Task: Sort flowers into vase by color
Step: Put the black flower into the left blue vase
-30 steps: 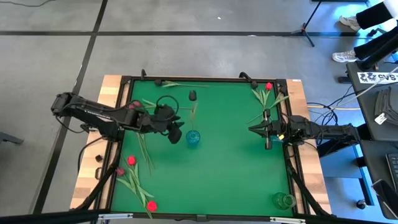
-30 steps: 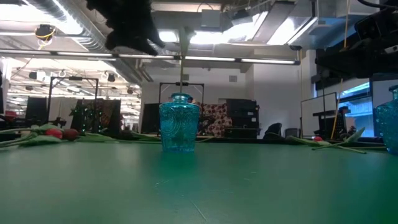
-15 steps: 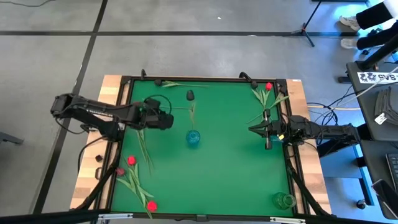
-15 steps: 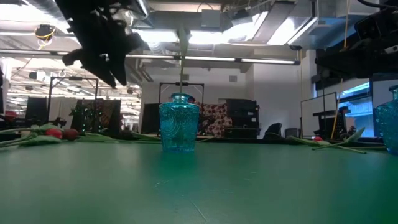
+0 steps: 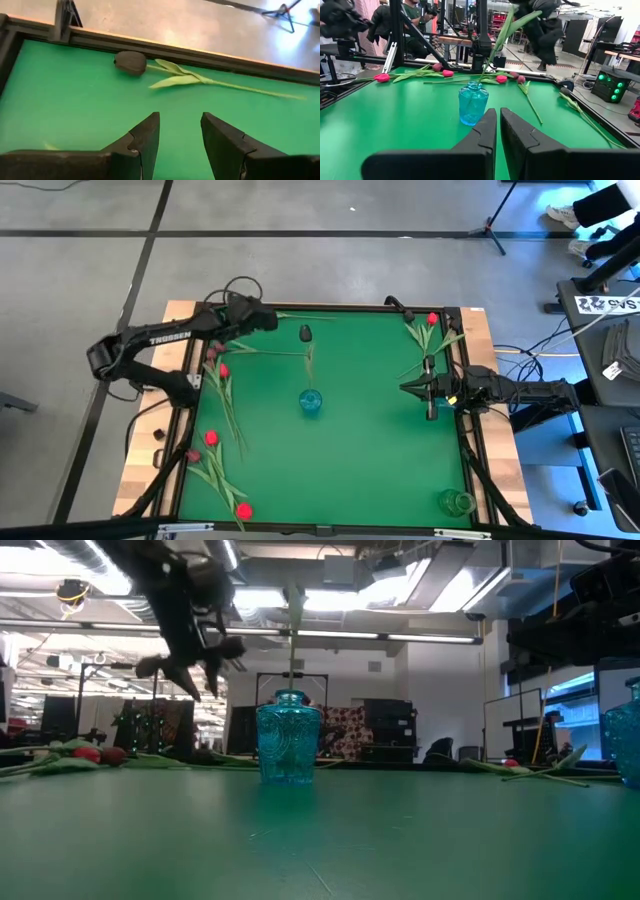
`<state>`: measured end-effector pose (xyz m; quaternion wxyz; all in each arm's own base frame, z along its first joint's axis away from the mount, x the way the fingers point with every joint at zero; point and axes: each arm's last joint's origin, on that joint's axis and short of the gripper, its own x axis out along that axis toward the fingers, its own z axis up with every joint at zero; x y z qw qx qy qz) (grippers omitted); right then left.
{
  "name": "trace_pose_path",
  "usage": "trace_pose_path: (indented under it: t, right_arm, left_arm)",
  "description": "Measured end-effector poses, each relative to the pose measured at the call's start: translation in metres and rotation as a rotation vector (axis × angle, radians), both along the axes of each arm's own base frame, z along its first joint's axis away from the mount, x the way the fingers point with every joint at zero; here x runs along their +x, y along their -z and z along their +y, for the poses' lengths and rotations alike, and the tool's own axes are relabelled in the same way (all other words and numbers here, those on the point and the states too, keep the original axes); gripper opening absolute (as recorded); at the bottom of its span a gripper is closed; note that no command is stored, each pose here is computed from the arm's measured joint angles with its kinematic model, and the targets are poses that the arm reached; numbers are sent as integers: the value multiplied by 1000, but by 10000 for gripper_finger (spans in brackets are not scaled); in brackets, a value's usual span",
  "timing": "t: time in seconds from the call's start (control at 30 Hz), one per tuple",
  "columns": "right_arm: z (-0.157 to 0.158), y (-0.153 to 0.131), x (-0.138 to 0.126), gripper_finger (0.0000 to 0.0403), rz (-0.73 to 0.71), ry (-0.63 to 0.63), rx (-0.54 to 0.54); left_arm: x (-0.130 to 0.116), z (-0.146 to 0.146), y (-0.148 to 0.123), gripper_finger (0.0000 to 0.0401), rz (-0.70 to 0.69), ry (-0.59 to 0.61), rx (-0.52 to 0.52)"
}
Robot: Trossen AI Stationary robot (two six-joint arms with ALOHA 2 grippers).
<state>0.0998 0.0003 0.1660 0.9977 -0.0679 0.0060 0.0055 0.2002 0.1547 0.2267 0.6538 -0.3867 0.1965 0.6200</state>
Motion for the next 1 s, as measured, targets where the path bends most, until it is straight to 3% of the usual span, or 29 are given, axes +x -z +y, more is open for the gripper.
trace_pose_path:
  t: [0.13,0.23,0.43,0.57,0.87,1.0]
  right_arm:
    - [0,0,0,26,0,0,0]
    - [0,0,0,26,0,0,0]
    - [0,0,0,26,-1,0,0]
    - [0,0,0,26,0,0,0]
    - [0,0,0,26,0,0,0]
    - [0,0,0,26,0,0,0]
  left_arm:
    - [0,21,20,142,4,-95,-77]
    - [-3,41,33,142,-70,-162,-145]
    - [-6,73,48,142,-202,-246,-139]
    - [-9,88,61,142,-298,-311,-194]
    - [-7,112,67,142,-305,-385,-200]
    - [-2,118,79,142,-326,-398,-273]
